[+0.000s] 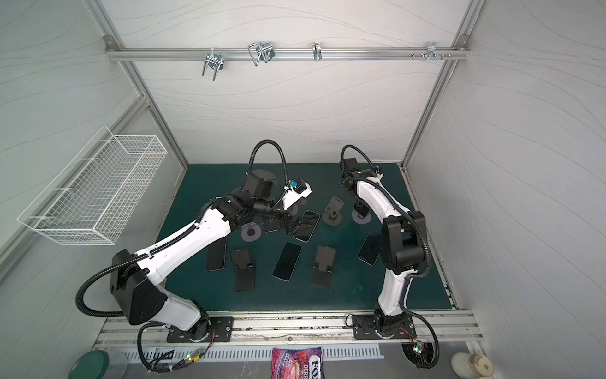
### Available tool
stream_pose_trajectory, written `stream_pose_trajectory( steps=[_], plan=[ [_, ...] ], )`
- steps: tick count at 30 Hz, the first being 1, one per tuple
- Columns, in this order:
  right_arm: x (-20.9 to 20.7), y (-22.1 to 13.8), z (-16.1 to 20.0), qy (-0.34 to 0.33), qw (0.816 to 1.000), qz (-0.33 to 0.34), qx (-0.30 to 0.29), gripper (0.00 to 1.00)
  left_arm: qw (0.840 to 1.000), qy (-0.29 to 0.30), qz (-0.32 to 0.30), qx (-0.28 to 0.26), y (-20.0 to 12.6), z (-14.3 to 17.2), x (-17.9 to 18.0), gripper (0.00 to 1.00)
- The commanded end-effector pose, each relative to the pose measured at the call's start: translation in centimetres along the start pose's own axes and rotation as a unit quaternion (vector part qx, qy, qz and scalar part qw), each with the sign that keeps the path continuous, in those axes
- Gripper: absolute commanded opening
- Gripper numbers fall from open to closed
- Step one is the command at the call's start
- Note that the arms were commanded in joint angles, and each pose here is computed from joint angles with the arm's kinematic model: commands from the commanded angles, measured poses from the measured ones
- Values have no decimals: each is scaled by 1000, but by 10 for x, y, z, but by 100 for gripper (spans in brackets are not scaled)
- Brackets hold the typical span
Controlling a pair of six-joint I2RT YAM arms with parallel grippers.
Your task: Remove the phone from the phone stand
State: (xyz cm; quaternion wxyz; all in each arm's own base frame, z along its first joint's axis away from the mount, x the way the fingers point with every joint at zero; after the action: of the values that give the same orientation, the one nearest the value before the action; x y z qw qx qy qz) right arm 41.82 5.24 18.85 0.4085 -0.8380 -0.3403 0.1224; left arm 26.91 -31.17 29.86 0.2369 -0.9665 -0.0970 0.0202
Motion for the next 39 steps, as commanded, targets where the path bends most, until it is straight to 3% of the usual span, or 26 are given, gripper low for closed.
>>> stream_pose_trajectory(
  steps=[1, 16, 28, 39],
  plan=[
    [3, -23, -23, 18, 999, -33, -30, 64, 999, 21, -3, -29, -5, -19, 3, 99],
    [-4, -48, -47, 25, 996, -81, -41, 62, 999, 14, -28, -25, -4, -24, 13, 99],
    [-39, -77, -61, 52, 991, -121, -36, 62, 999, 5, -42, -28, -4, -27, 18, 99],
    [-68, -103, -52, 65, 987, -148, -15, 61, 997, -34, -63, -28, -10, -25, 19, 99]
  ],
)
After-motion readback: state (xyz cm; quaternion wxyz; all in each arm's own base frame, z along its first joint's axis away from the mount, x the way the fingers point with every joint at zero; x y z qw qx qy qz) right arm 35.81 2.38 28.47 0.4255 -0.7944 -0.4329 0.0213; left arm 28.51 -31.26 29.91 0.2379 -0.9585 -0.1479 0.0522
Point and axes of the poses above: each gripper's point midway between its finger pads, its own y axis out along the fingers, its own x axis along the line the jaws close on, z = x × y, the point moved 4 cm from there along -y, back along the fingers, and after that the axes turned 7 degrees about y, right-handed, at the moved point
